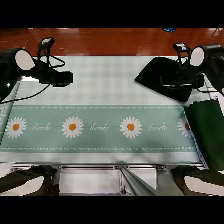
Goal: Fold the shirts.
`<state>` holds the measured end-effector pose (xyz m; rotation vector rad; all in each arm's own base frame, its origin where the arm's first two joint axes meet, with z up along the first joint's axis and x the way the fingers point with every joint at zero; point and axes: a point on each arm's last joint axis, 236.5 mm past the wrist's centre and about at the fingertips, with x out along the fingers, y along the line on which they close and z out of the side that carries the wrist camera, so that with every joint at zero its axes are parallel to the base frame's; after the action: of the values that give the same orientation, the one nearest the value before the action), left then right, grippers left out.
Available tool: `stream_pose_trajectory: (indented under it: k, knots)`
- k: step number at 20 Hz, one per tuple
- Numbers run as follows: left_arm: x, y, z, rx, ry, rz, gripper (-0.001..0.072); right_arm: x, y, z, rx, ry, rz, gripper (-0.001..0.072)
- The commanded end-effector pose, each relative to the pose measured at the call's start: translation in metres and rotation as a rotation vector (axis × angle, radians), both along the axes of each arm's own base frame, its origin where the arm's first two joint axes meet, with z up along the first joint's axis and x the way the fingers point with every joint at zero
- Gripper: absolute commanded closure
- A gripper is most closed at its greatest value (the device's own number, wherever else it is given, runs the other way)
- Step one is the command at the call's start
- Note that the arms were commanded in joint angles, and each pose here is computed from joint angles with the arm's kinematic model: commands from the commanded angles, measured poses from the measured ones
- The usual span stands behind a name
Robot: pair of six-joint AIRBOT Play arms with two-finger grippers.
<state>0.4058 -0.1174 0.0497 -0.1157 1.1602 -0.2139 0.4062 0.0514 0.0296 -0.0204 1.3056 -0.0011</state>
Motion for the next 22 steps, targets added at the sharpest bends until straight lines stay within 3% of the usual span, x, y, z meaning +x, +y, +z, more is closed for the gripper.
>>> stream_pose_trajectory:
  k: [1, 13, 17, 18, 20, 21, 22]
  knots:
    - [0.0, 0.0, 0.0, 0.001, 0.001, -0.001, 0.0686, 0.0, 0.0, 0.0, 0.0, 0.001, 0.0, 0.0689]
    - [0.0, 0.0, 0.0, 0.001, 0.001, 0.0, 0.0687, 0.0, 0.0, 0.0, 0.001, 0.0, 0.0, 0.0689]
    - [0.015, -0.002, 0.007, -0.013, -0.068, 0.011, 0.0686, 0.042, 0.003, 0.015, 0.005, -0.189, 0.014, 0.0687]
    - [0.022, -0.003, 0.011, -0.021, -0.101, 0.017, 0.0687, 0.061, -0.003, 0.024, -0.024, -0.274, 0.024, 0.0657]
    - [0.039, -0.005, 0.023, -0.037, -0.188, 0.03, 0.0685, 0.1, -0.024, 0.048, -0.158, -0.462, 0.074, 0.0299]
    - [0.049, -0.005, 0.03, -0.047, -0.237, 0.04, 0.065, 0.118, -0.035, 0.06, -0.222, -0.544, 0.079, 0.0299]
    - [0.059, -0.005, 0.038, -0.057, -0.288, 0.049, 0.0526, 0.132, -0.048, 0.064, -0.259, -0.598, 0.061, 0.0299]
